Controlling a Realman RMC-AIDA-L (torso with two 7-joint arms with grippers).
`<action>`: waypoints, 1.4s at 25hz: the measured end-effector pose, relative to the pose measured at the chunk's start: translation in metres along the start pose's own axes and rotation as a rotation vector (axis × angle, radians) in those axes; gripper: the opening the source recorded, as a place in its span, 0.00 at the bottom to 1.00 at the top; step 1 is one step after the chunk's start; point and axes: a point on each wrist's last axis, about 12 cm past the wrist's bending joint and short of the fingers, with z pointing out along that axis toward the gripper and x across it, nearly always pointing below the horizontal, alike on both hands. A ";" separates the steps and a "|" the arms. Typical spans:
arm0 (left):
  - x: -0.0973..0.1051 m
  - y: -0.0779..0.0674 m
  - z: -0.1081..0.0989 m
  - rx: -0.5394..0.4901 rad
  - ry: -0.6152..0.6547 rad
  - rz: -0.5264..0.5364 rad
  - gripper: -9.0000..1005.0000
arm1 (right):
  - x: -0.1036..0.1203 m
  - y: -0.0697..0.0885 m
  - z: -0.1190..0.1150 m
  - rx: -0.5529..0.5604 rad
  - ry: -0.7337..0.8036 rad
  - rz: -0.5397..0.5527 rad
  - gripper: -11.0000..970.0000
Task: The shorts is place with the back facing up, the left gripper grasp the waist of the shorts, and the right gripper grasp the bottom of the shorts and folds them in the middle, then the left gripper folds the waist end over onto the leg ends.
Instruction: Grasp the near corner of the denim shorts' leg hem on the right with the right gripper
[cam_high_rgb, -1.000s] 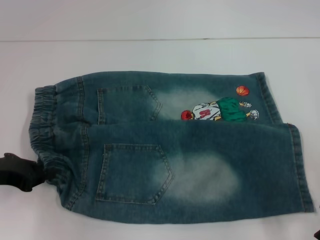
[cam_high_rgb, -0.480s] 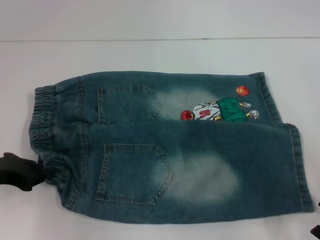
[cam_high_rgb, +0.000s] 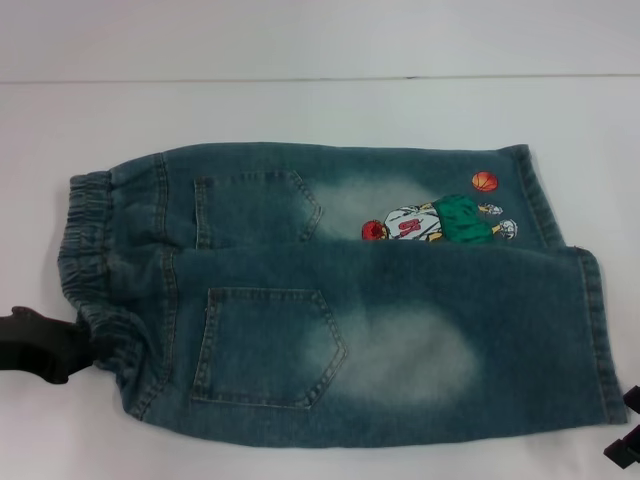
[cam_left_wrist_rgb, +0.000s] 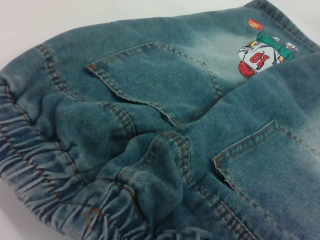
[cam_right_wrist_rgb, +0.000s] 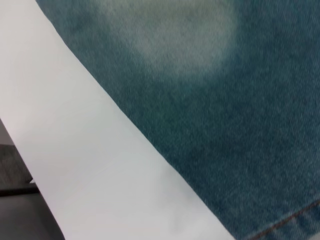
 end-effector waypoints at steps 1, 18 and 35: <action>0.000 0.000 0.000 0.000 0.000 0.000 0.05 | 0.000 0.000 0.000 0.001 -0.004 -0.001 0.97; 0.000 0.002 0.002 -0.012 0.001 0.008 0.05 | -0.011 0.002 -0.002 -0.010 -0.083 -0.027 0.96; -0.003 0.003 0.003 -0.014 -0.004 0.013 0.05 | -0.012 0.005 0.001 -0.035 -0.066 -0.030 0.74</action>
